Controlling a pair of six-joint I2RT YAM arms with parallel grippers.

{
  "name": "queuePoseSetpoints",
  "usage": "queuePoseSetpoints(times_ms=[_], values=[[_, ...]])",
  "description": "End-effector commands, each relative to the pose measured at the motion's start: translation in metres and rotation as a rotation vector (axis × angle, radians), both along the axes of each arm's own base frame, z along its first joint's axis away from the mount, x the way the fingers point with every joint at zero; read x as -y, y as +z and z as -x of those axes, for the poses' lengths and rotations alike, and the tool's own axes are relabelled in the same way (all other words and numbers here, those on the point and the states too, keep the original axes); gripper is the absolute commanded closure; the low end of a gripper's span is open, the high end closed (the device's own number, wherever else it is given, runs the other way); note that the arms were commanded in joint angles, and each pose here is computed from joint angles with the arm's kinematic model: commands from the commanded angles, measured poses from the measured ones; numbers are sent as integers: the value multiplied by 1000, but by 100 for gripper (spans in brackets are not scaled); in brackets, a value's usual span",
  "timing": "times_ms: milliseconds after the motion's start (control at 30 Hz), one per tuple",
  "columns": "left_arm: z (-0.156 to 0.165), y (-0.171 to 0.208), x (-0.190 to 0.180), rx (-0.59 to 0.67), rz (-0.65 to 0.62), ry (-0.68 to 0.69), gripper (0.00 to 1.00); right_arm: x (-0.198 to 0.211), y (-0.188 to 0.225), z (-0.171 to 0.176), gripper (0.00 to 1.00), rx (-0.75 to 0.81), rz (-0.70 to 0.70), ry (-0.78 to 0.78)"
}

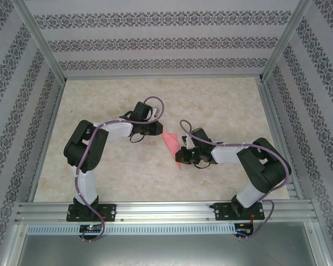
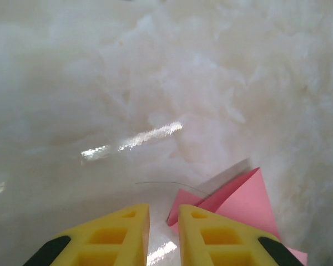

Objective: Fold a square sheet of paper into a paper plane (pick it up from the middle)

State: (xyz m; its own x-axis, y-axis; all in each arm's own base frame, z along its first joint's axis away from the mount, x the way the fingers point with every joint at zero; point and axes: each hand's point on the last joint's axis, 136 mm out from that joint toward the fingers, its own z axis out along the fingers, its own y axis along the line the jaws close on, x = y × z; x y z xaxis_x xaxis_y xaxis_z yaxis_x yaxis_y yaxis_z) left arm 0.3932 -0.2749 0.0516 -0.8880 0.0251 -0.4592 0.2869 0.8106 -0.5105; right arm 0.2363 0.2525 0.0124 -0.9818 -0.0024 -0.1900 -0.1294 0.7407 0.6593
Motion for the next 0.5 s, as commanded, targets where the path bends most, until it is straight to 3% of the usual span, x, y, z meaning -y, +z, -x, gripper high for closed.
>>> queuePoseSetpoints(times_ms=[0, 267, 467], values=[[10, 44, 13, 55, 141, -16, 77, 24, -27, 29, 100, -138, 104, -32], [70, 33, 47, -34, 294, -89, 79, 24, -24, 28, 100, -132, 104, -49], [97, 14, 74, -92, 291, -153, 82, 24, -26, 28, 100, -134, 99, -60]])
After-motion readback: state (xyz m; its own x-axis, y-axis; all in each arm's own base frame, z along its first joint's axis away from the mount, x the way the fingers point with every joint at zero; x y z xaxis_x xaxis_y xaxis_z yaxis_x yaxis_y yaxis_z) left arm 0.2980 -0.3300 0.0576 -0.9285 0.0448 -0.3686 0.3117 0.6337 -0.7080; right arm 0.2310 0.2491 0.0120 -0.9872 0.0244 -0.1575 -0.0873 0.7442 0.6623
